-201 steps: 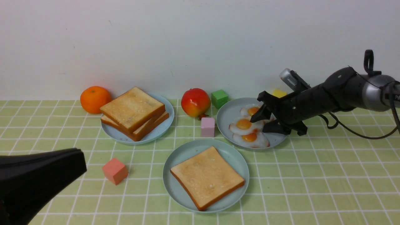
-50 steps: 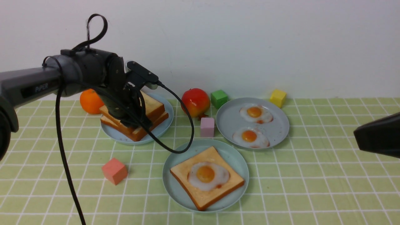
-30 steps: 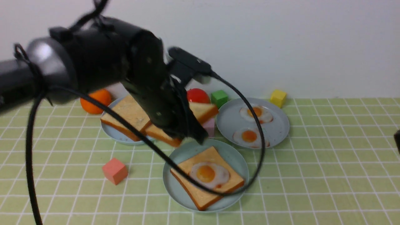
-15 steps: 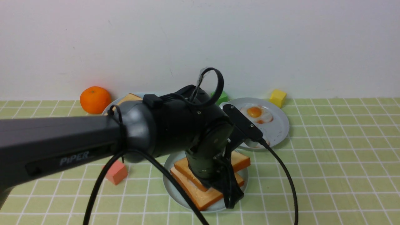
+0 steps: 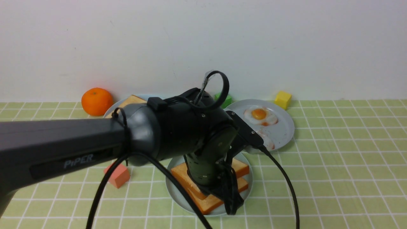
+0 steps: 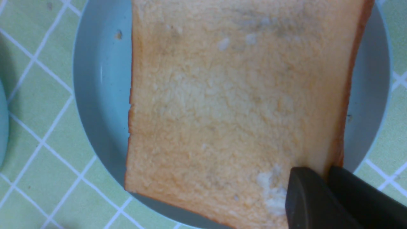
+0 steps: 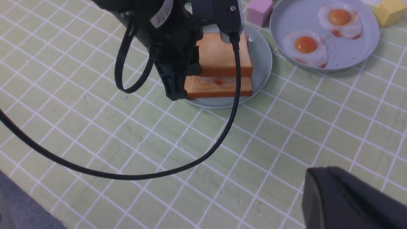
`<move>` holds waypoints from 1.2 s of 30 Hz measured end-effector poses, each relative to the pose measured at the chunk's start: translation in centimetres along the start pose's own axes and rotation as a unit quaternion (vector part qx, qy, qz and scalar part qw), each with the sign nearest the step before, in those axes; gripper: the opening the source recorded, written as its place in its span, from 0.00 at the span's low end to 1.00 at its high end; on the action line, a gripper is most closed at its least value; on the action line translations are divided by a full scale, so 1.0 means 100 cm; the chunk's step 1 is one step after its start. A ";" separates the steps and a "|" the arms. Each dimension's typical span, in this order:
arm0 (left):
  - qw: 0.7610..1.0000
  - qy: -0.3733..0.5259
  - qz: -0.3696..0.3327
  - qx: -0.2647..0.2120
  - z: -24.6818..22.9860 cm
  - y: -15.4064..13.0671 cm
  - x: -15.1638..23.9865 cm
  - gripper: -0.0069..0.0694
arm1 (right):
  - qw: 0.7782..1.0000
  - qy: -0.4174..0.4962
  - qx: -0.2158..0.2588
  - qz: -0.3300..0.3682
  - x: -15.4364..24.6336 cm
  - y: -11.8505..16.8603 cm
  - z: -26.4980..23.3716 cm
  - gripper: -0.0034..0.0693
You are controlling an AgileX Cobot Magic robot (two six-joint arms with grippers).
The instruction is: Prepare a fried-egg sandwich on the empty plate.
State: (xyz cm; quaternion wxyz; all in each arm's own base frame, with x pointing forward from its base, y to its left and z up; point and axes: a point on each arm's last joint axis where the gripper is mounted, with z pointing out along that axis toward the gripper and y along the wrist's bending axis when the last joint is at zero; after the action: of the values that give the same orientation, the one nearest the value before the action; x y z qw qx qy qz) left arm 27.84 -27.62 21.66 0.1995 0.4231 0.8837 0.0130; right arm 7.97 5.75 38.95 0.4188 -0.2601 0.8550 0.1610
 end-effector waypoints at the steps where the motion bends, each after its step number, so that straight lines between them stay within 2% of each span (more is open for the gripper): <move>1: 1.000 -0.002 0.000 0.000 0.000 0.000 0.000 0.14 | 1.000 -0.002 0.000 0.000 0.000 0.000 0.000 0.06; 8: 1.000 -0.006 -0.003 0.003 0.000 -0.001 -0.001 0.19 | 1.000 -0.012 0.003 -0.001 -0.002 0.000 0.000 0.06; 14: 1.000 -0.006 -0.003 0.003 0.000 -0.001 -0.001 0.34 | 1.000 -0.013 0.003 -0.001 -0.002 0.000 0.000 0.06; 17: 1.000 -0.002 -0.003 0.003 0.000 -0.001 0.000 0.45 | 1.000 -0.013 0.003 -0.001 -0.002 0.000 0.000 0.06; 20: 1.000 0.007 -0.003 0.003 0.000 -0.001 0.001 0.51 | 1.000 -0.013 0.003 -0.001 -0.002 0.000 0.000 0.06; 24: 1.000 0.023 -0.006 0.004 -0.003 0.000 0.004 0.53 | 1.000 -0.013 0.003 -0.001 -0.002 0.000 0.000 0.06; 26: 1.000 0.016 -0.015 0.010 -0.011 0.000 0.004 0.51 | 1.000 -0.013 0.003 -0.001 -0.002 0.000 0.000 0.06; 30: 0.998 -0.041 -0.041 0.026 -0.055 0.004 0.002 0.38 | 1.000 -0.017 0.012 -0.007 -0.001 -0.002 -0.003 0.06; 31: 0.993 -0.094 -0.058 0.036 -0.093 0.008 0.003 0.28 | 0.999 -0.023 0.020 -0.010 0.000 -0.003 -0.006 0.06; 34: 0.977 -0.192 -0.080 0.051 -0.156 0.014 0.014 0.10 | 0.999 -0.038 0.026 -0.007 0.003 -0.003 -0.015 0.07; 35: 0.974 -0.205 -0.082 0.052 -0.165 0.015 0.018 0.09 | 0.999 -0.040 0.026 -0.007 0.003 -0.003 -0.016 0.07; 36: 0.956 -0.271 -0.095 0.063 -0.198 0.016 0.033 0.07 | 0.998 -0.050 0.031 -0.004 0.006 -0.003 -0.022 0.07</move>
State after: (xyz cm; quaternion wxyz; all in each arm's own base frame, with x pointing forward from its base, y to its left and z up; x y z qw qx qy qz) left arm 20.02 -21.20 39.06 0.4048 0.3368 0.8316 -0.1764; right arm 6.43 4.25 39.78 0.4692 -0.2425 0.8365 0.1457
